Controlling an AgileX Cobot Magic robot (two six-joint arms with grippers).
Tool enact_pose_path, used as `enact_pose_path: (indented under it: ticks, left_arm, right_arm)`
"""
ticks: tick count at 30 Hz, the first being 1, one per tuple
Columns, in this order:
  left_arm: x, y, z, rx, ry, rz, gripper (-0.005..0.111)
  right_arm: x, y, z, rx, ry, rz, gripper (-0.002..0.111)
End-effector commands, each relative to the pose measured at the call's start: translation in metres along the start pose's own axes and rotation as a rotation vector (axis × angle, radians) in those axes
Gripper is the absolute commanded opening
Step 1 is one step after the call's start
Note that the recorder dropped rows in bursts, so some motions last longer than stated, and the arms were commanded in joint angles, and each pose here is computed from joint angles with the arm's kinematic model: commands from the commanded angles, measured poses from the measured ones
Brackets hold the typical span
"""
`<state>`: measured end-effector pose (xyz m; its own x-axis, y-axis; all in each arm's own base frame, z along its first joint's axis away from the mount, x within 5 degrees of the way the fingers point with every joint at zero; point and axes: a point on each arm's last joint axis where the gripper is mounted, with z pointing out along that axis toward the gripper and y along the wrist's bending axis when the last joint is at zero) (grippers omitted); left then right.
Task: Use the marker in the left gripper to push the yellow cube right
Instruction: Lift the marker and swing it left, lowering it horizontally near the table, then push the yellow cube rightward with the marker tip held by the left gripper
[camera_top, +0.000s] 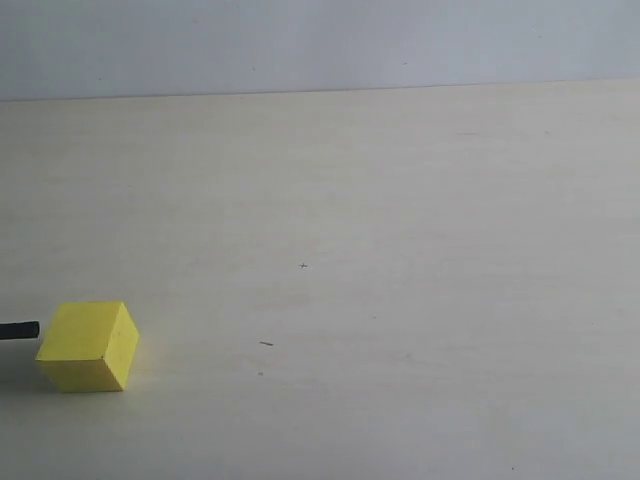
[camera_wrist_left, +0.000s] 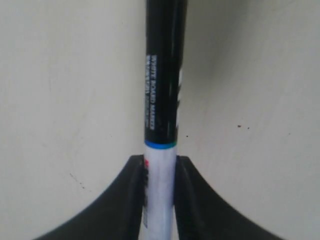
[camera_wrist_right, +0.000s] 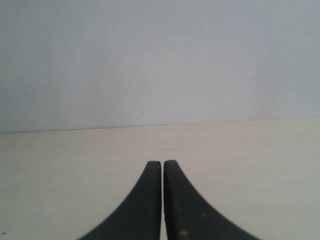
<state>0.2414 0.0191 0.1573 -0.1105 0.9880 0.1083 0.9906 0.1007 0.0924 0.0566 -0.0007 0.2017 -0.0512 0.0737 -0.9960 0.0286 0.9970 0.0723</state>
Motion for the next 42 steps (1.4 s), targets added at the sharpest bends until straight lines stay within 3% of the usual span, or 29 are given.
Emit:
enact_pose_path:
  ticks: [1,8,16,22,26,30,33,35,42]
  left_arm:
    - [-0.001,-0.002,0.007,0.031,-0.006,-0.007,0.0]
    - [-0.014,0.0,0.007,0.011,-0.028,0.021,0.0]
    - [-0.059,0.002,-0.007,-0.018,-0.086,0.132,0.0]
    - [-0.031,0.005,-0.004,-0.001,0.05,0.074,0.0]
    - [-0.024,0.005,-0.004,0.01,0.052,0.046,0.0]
    - [-0.048,0.002,-0.006,-0.003,0.024,0.114,0.0]
    - [-0.081,-0.009,-0.011,-0.007,-0.004,0.217,0.0]
    - [-0.091,-0.013,-0.012,-0.013,-0.003,0.221,0.0]
    - [-0.068,-0.014,-0.01,0.082,0.063,0.126,0.0]
  right_arm:
    - [0.0,0.0,0.0,0.005,-0.009,-0.015,0.002]
    - [0.0,0.0,0.0,0.005,-0.009,-0.015,0.002]
    - [0.0,0.0,0.0,0.005,-0.009,-0.015,0.002]
    - [0.0,0.0,0.0,0.005,-0.009,-0.015,0.002]
    - [0.0,0.0,0.0,0.005,-0.009,-0.015,0.002]
    - [0.0,0.0,0.0,0.005,-0.009,-0.015,0.002]
    - [0.0,0.0,0.0,0.005,-0.009,-0.015,0.002]
    - [0.0,0.0,0.0,0.005,-0.009,-0.015,0.002]
    - [0.0,0.0,0.0,0.005,-0.009,-0.015,0.002]
